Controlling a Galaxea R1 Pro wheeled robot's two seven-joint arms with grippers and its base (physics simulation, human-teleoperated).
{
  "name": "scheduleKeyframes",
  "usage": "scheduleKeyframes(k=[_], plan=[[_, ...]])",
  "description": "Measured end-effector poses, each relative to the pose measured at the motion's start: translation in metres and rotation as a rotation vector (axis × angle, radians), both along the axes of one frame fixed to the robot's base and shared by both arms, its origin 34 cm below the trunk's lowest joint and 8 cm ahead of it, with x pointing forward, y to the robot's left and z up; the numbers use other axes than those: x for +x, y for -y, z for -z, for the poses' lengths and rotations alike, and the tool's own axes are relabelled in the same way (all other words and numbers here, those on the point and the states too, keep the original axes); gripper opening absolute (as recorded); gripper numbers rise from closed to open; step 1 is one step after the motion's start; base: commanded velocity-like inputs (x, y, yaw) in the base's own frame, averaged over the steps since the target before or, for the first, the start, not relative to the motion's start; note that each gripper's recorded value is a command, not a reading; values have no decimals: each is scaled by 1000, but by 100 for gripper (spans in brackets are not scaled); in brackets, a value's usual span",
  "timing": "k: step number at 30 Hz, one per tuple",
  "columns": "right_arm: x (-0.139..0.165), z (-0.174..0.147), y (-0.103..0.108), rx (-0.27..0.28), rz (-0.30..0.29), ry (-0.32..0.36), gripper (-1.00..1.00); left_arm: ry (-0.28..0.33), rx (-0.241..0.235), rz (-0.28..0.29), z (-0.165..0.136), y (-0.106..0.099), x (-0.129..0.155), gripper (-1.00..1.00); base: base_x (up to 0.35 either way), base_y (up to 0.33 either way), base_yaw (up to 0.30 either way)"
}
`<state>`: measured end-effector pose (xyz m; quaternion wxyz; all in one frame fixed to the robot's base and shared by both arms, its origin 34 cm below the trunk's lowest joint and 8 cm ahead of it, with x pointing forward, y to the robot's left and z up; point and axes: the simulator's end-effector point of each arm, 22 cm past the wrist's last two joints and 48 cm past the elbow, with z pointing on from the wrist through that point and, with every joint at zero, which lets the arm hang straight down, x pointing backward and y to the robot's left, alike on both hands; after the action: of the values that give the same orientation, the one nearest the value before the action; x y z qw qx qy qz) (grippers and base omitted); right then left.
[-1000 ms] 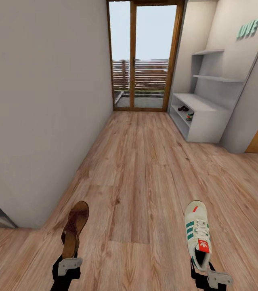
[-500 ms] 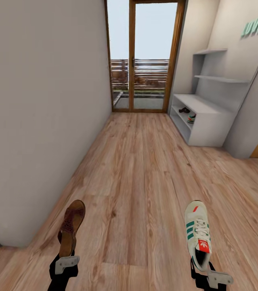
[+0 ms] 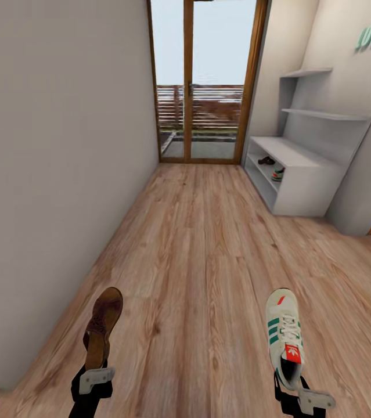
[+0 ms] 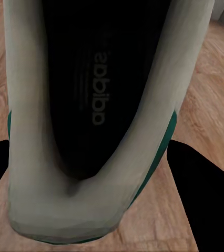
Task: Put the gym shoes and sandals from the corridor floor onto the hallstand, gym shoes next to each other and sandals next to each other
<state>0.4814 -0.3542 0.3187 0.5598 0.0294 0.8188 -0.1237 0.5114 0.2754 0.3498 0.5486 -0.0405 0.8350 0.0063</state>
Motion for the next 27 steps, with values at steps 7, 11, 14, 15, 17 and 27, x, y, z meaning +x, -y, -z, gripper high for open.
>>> scheduleKeyframes(k=[7, 11, 14, 15, 17, 27], plan=[[0, 0, 0, 0, 0, 0, -100, 2, 0, -1, -1, -1, 0, -100, 336, -73, 0], [0, 0, 0, 0, 0, 0, -100, 2, 0, -1, -1, -1, 0, -100, 336, -73, 0], [0, 0, 0, 0, 0, 0, -100, 2, 0, -1, -1, -1, 0, -100, 336, -73, 0], [0, 0, 0, 0, 0, 0, -100, 2, 0, -1, -1, -1, 0, -100, 336, -73, 0], [0, 0, 0, 0, 0, 0, -100, 1, 0, -1, 0, -1, 0, -100, 336, -73, 0], [0, 0, 0, 0, 0, -1, -100, 0, 1, -1, 0, -1, 0, -100, 337, -51, 0]])
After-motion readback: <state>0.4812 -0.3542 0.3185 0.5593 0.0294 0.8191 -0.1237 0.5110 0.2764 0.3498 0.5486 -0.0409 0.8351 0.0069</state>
